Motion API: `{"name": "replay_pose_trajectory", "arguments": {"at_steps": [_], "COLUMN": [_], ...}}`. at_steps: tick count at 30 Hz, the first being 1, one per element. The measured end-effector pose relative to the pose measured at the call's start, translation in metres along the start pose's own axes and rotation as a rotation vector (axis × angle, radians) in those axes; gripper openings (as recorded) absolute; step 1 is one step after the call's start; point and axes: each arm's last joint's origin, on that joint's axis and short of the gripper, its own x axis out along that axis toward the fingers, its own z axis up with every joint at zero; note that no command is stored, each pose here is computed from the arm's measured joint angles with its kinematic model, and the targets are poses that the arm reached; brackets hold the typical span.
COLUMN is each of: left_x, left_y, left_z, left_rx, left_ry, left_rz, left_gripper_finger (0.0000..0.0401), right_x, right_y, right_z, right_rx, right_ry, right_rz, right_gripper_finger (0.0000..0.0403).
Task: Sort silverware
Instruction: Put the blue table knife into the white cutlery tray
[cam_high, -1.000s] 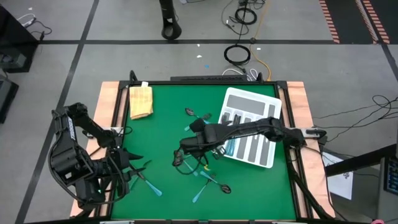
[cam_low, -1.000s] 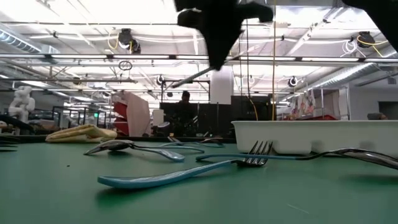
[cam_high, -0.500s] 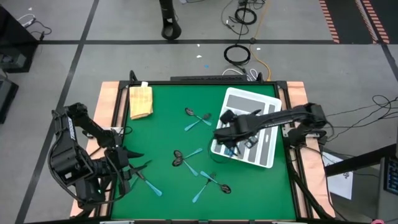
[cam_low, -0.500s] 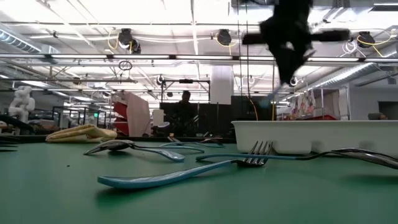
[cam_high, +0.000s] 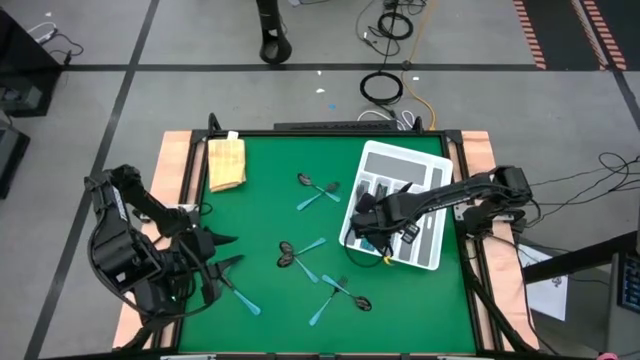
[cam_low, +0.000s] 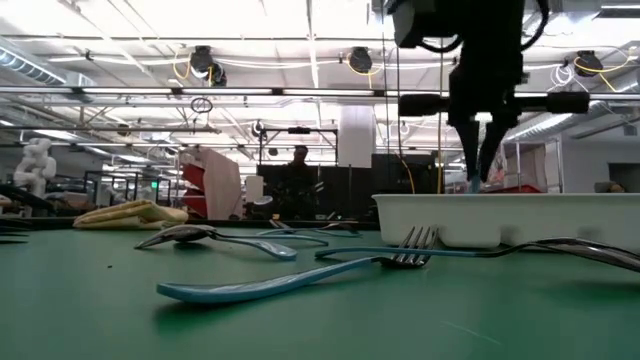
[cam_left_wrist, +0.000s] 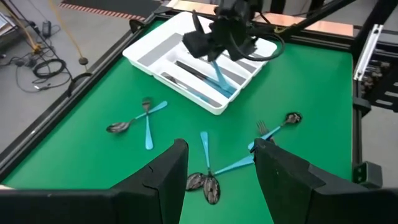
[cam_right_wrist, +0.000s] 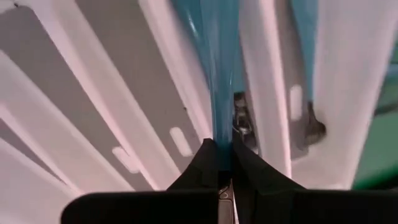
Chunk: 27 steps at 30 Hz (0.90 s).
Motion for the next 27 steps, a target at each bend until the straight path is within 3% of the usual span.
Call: {"name": "replay_pose_trajectory", "arguments": {"at_steps": [7, 14, 24, 27], "left_x": [0.003, 0.003, 0.003, 0.004], "left_y": [0.001, 0.001, 0.002, 0.002], "left_z": [0.002, 0.002, 0.003, 0.003], "left_rx": [-0.011, -0.011, -0.019, -0.066], "left_ry": [0.000, -0.004, -0.025, -0.026], "left_rz": [0.015, 0.016, 0.025, 0.027], "left_gripper_finger": [0.0187, 0.0187, 0.0187, 0.0187], "right_x": [0.018, 0.024, 0.025, 0.025], "right_y": [0.008, 0.000, -0.003, -0.004], "right_z": [0.001, -0.001, -0.004, -0.004], "right_rx": [-0.158, -0.137, -0.086, -0.012], "right_ry": [-0.008, -0.040, -0.046, -0.036], "right_rz": [0.019, -0.027, -0.021, -0.040], "right_gripper_finger": [0.0000, 0.0006, 0.0116, 0.0150]}}
